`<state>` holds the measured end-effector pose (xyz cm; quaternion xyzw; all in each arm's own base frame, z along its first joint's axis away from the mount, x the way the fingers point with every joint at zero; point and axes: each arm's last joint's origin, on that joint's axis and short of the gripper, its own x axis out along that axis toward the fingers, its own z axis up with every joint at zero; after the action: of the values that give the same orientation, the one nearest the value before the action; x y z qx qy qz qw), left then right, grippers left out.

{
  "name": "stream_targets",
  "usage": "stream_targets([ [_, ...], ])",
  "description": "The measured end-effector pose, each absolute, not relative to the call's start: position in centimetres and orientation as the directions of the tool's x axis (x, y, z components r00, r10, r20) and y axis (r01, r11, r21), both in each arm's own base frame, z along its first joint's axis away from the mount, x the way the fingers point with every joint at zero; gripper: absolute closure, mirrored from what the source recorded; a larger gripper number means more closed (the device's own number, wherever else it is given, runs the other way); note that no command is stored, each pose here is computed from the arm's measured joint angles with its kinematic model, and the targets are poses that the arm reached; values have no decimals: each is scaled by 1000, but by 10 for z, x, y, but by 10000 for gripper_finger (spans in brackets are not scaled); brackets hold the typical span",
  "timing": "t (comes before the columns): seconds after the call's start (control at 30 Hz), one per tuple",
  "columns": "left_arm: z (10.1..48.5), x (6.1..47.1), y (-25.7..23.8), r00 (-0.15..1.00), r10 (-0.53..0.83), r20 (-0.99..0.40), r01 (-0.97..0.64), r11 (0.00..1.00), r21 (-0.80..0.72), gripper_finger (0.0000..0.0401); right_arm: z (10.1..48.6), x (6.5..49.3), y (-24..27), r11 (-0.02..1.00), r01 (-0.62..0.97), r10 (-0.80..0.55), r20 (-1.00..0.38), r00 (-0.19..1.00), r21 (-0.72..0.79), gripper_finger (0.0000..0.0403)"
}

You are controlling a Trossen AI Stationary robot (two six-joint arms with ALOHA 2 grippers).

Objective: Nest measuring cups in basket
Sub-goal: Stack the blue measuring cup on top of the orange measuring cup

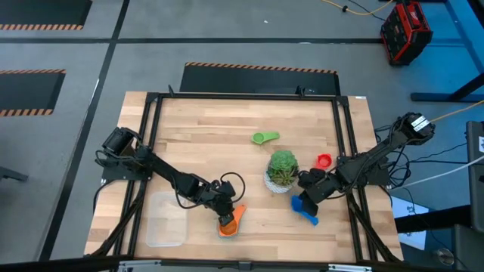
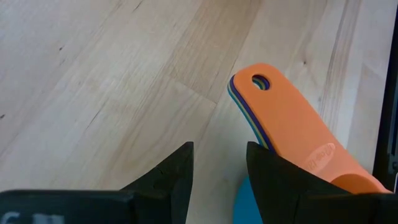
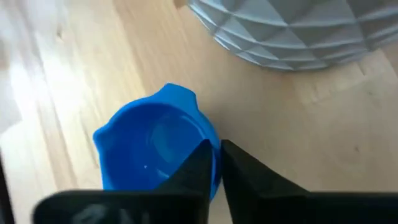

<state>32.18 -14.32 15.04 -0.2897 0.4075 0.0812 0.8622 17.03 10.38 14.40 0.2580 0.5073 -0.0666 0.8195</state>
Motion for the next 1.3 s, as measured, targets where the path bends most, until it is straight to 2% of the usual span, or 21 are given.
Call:
stream_targets([
  [0.13, 151, 322, -143, 656, -97, -748, -375, 818, -435, 260, 147, 174, 107, 858, 325, 196, -839, 508, 398, 392],
  [0.6, 166, 332, -148, 694, -106, -712, -325, 836, -442, 260, 167, 192, 121, 813, 91, 373, -635, 677, 575, 386],
  [1.03, 183, 346, -142, 729, -103, -677, -291, 848, -443, 260, 185, 201, 127, 833, -13, 397, -581, 711, 553, 386],
  [1.3, 183, 346, -142, 727, -102, -679, -293, 848, -442, 260, 185, 201, 127, 834, -16, 398, -581, 710, 552, 386],
])
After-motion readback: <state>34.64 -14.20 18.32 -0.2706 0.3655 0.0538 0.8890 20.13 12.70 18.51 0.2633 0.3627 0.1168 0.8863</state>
